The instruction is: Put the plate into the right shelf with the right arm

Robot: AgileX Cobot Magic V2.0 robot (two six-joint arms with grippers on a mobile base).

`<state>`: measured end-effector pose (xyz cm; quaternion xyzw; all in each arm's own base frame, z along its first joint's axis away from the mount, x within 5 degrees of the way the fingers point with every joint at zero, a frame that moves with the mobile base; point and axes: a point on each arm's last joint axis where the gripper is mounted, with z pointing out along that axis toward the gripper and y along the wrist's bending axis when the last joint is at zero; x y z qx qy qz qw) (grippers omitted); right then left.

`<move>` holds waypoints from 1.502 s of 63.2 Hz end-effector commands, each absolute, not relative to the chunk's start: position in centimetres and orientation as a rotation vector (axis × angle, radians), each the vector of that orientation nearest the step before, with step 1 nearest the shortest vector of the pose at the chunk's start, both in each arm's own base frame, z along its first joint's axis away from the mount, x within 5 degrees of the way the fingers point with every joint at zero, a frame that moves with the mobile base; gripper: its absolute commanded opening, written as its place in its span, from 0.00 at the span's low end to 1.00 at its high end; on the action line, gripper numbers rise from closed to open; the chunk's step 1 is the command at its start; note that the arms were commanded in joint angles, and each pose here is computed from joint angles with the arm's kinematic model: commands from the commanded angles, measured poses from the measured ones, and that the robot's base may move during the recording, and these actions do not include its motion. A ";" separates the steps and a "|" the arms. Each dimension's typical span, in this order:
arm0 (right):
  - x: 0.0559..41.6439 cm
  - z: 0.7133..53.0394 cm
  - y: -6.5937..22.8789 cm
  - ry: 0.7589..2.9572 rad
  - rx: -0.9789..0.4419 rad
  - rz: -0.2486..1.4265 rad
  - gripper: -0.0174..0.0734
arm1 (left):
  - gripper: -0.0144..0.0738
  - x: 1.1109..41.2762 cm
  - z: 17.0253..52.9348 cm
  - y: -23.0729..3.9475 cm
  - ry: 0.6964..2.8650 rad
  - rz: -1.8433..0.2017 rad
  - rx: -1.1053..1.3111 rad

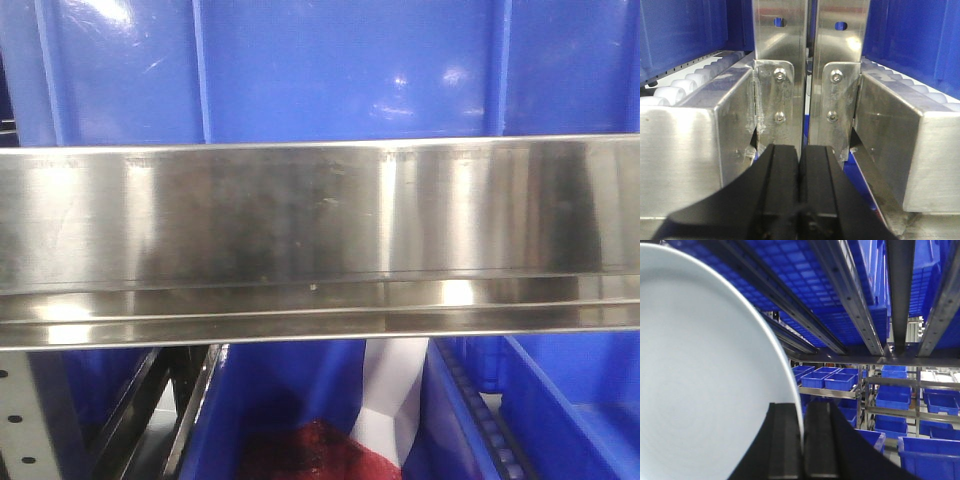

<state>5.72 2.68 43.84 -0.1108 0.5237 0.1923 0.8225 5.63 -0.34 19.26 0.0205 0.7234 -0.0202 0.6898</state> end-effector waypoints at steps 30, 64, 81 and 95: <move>21.6 48.0 10.1 1.442 -0.295 0.377 0.26 | 0.11 5.6 19.7 -0.3 1.538 -0.051 0.034; 27.8 45.2 14.0 1.600 -0.352 0.379 0.89 | 0.11 5.6 19.7 -0.3 1.538 -0.051 0.034; 27.0 45.7 13.6 1.607 -0.353 0.377 0.88 | 0.11 5.6 19.7 -0.3 1.538 -0.051 0.034; 22.8 48.7 11.5 1.566 -0.340 0.381 0.84 | 0.11 5.6 19.7 -0.3 1.538 -0.051 0.034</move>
